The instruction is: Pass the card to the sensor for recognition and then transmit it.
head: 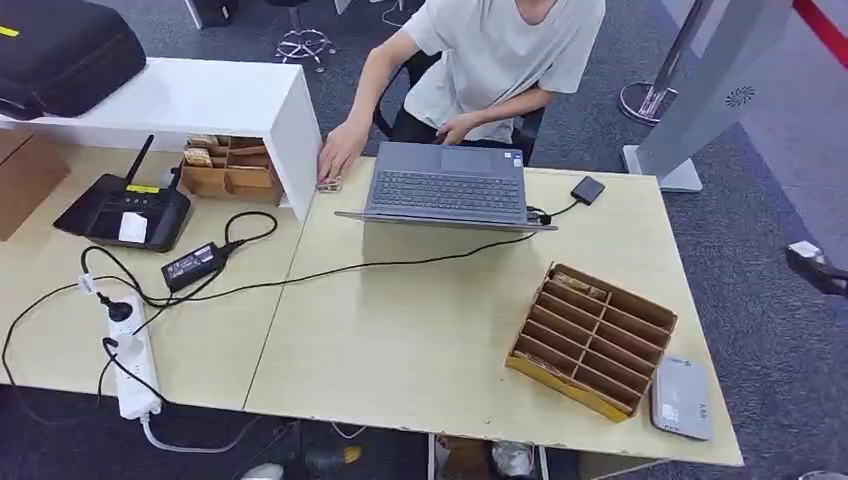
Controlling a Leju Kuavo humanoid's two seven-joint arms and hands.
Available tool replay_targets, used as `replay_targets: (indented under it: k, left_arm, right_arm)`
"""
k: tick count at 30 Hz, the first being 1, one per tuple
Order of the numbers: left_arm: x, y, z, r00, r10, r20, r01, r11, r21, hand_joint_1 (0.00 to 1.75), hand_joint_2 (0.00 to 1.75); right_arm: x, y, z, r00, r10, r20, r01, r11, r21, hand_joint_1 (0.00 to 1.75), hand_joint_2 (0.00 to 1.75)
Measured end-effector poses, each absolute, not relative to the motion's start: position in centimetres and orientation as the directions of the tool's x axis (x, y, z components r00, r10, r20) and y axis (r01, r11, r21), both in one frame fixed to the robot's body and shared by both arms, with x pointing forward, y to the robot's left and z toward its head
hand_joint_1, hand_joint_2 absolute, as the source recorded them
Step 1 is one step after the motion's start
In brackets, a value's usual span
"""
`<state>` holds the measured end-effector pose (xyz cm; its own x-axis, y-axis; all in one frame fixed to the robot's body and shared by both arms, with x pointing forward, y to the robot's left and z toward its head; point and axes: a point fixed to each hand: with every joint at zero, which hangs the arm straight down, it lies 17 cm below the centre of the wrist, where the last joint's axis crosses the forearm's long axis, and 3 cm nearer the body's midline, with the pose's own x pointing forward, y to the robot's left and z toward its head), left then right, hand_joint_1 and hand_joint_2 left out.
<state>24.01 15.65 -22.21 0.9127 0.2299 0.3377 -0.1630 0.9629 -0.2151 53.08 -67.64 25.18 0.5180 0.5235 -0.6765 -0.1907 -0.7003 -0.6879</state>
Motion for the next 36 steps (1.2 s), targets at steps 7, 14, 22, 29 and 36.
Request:
replay_targets:
  k: [7,14,22,29,36]
  left_arm:
    - [24.1,16.1,-22.3,0.920,0.214,0.329,-0.151,0.967,-0.206,0.00,1.75]
    - [24.0,16.1,-22.3,0.925,0.204,0.320,-0.143,0.969,-0.202,0.00,1.75]
    - [24.2,15.9,-22.2,0.930,0.184,0.317,-0.125,0.972,-0.197,0.00,1.75]
    - [24.2,15.8,-22.2,0.931,0.179,0.318,-0.120,0.973,-0.197,0.00,1.75]
    - [24.1,15.9,-22.2,0.932,0.173,0.318,-0.114,0.974,-0.193,0.00,1.75]
  right_arm:
    - [48.9,-72.1,22.1,0.529,0.417,-0.739,-0.404,-0.642,-0.652,0.00,1.75]
    - [46.8,-73.9,20.4,0.514,0.373,-0.772,-0.518,-0.583,-0.626,0.00,1.75]
    - [40.1,-75.1,11.3,0.460,0.382,-0.801,-0.683,-0.423,-0.595,0.00,1.75]
    - [35.1,-73.0,3.3,0.389,0.431,-0.814,-0.761,-0.348,-0.548,0.00,1.75]
    - [30.0,-71.4,-2.3,0.341,0.459,-0.821,-0.818,-0.285,-0.499,0.00,1.75]
